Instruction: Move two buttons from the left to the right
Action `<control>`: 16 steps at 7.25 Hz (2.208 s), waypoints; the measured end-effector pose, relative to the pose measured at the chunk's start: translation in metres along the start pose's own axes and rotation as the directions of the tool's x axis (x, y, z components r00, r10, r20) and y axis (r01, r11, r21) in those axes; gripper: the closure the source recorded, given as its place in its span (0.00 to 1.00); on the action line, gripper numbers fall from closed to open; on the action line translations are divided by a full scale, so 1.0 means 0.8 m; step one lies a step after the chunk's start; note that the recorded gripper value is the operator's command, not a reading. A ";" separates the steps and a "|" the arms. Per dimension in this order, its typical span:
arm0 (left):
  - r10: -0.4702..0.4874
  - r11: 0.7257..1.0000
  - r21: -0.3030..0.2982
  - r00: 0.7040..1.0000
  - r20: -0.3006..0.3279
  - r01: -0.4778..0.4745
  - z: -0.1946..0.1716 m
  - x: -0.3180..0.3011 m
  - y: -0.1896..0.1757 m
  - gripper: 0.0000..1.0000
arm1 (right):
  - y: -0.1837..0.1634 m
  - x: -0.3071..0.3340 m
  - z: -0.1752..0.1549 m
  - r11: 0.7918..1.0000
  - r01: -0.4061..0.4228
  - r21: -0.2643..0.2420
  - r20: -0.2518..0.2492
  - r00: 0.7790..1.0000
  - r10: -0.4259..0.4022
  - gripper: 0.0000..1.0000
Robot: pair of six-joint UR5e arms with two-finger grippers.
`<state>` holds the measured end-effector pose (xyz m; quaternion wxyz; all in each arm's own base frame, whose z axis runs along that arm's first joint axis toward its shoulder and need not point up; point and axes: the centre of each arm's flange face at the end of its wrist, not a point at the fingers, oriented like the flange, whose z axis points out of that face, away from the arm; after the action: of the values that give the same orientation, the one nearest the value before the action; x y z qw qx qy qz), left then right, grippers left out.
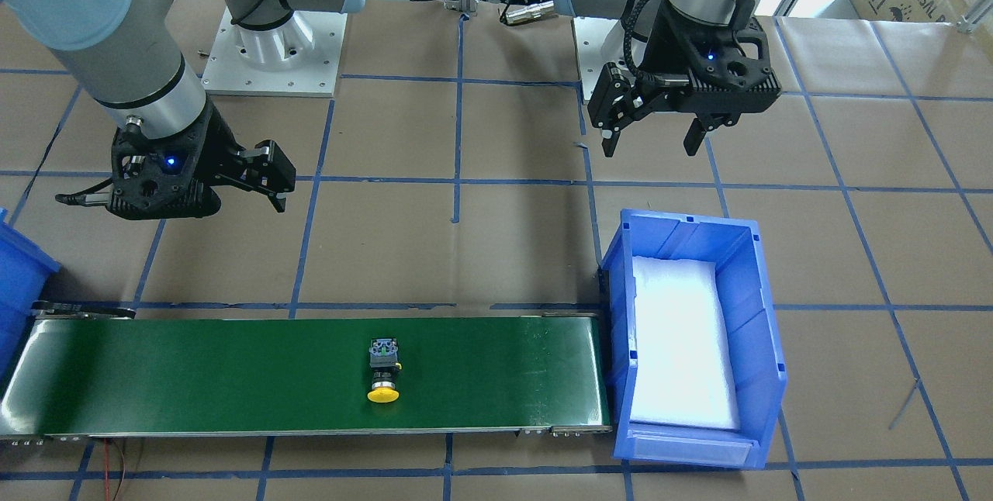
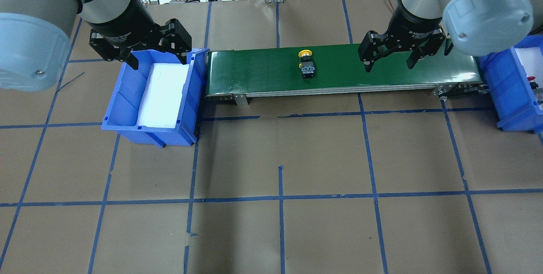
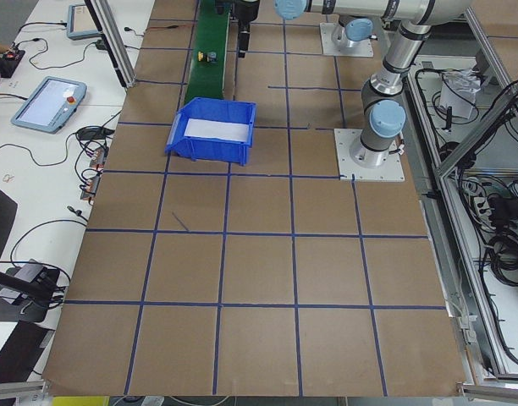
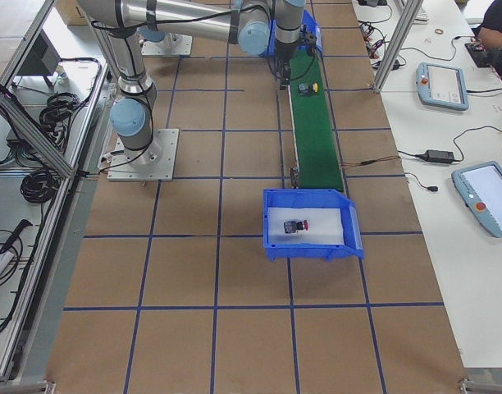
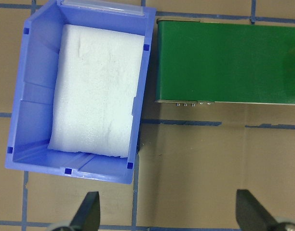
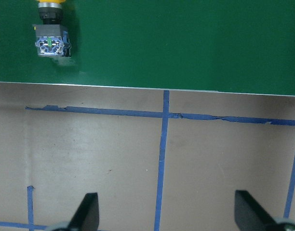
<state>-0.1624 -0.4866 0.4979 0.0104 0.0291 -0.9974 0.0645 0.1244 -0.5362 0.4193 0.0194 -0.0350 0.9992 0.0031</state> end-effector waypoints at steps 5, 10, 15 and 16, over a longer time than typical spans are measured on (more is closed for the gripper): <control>0.008 1.000 -0.009 1.000 0.004 -0.008 0.001 -0.001 0.001 0.00 | 0.001 -0.001 0.007 1.000 0.003 -0.007 -0.006 1.000 -0.003 0.00; 0.026 0.999 -0.037 1.000 0.007 -0.025 0.008 -0.003 -0.001 0.00 | 0.019 -0.002 0.024 0.999 0.006 -0.047 0.004 1.000 -0.006 0.00; 0.053 0.997 -0.056 0.998 0.022 -0.052 0.012 -0.019 -0.010 0.00 | 0.022 -0.001 0.035 0.998 0.001 -0.059 0.004 1.000 -0.001 0.00; 0.050 0.998 -0.050 0.998 0.022 -0.049 0.005 -0.022 -0.009 0.00 | 0.022 -0.001 0.035 0.998 0.001 -0.059 0.004 1.000 -0.001 0.00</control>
<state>-0.1448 -0.4930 0.4943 -0.0021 0.0046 -0.9992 0.0399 0.1253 -0.5187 0.3913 0.0204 -0.0359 0.9986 0.0329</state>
